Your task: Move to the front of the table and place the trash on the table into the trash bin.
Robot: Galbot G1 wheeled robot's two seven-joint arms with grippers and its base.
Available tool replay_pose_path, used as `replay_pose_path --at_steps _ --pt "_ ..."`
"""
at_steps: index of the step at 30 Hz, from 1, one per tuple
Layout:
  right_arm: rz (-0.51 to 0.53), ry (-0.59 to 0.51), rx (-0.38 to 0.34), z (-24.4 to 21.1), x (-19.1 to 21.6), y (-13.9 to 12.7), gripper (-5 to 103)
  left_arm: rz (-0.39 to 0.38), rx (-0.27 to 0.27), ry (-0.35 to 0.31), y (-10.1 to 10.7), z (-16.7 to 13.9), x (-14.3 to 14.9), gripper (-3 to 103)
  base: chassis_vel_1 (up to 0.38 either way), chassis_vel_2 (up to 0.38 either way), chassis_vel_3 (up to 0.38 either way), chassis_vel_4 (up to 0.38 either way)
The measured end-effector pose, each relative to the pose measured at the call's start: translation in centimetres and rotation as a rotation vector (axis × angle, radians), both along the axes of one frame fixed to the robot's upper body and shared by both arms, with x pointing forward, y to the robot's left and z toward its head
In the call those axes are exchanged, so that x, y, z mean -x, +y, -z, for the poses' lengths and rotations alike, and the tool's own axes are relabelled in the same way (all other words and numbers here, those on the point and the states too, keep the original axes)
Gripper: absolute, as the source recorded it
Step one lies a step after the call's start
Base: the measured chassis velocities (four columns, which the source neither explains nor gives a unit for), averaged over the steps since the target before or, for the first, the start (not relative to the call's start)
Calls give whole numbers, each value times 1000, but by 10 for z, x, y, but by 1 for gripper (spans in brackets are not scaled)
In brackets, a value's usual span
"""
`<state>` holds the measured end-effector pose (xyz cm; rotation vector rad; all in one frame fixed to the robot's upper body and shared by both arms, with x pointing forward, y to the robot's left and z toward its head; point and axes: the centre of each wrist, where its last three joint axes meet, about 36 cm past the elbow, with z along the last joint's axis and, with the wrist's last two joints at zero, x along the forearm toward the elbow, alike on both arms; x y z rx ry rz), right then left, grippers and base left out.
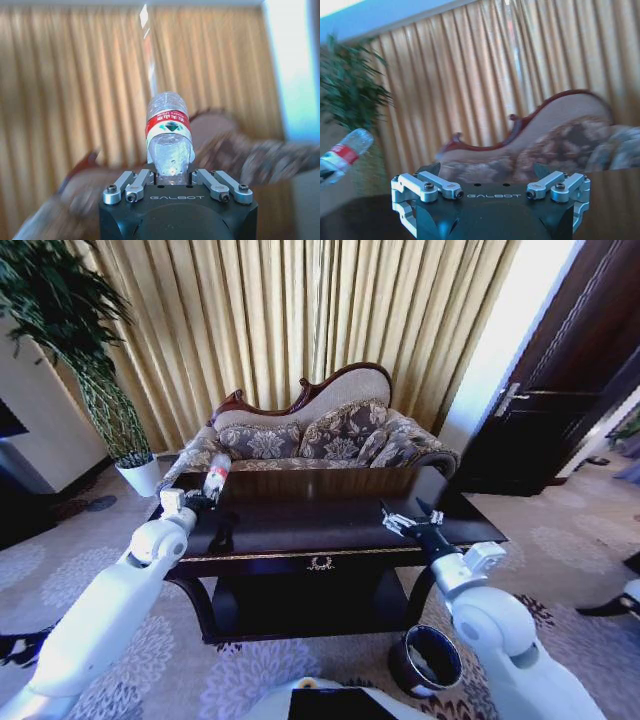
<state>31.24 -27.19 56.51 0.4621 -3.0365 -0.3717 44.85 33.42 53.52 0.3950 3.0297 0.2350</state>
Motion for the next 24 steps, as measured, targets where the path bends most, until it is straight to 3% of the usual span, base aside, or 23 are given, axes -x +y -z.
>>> replay_pose_path --at_steps 1,7,8,9,11,12,13,17,24 --pt "0 0 0 0 0 0 100 0 0 0 0 0 0 28 0 0 0 0" --pt "-122 12 -91 -15 -12 2 100 135 -12 -144 -1 -7 31 28 0 0 0 0" --pt "-176 19 -125 -21 -16 5 100 167 -40 -196 -4 -10 37 28 0 0 0 0" --pt "-176 19 -125 -21 -16 5 100 167 -40 -196 -4 -10 37 28 0 0 0 0" --pt "-232 31 -162 -26 -19 7 100 197 -89 -252 -5 -15 40 28 0 0 0 0" --pt "-304 52 -215 -33 -23 10 100 232 -151 -314 -6 -21 38 28 0 0 0 0" --pt "-304 52 -215 -33 -23 10 100 232 -151 -314 -6 -21 38 28 0 0 0 0" --pt "-422 56 -288 -47 -36 10 100 303 -241 -390 -12 -27 34 28 0 0 0 0" --pt "-469 25 -285 -58 -56 16 100 372 -287 -417 -28 -29 28 28 0 0 0 0"
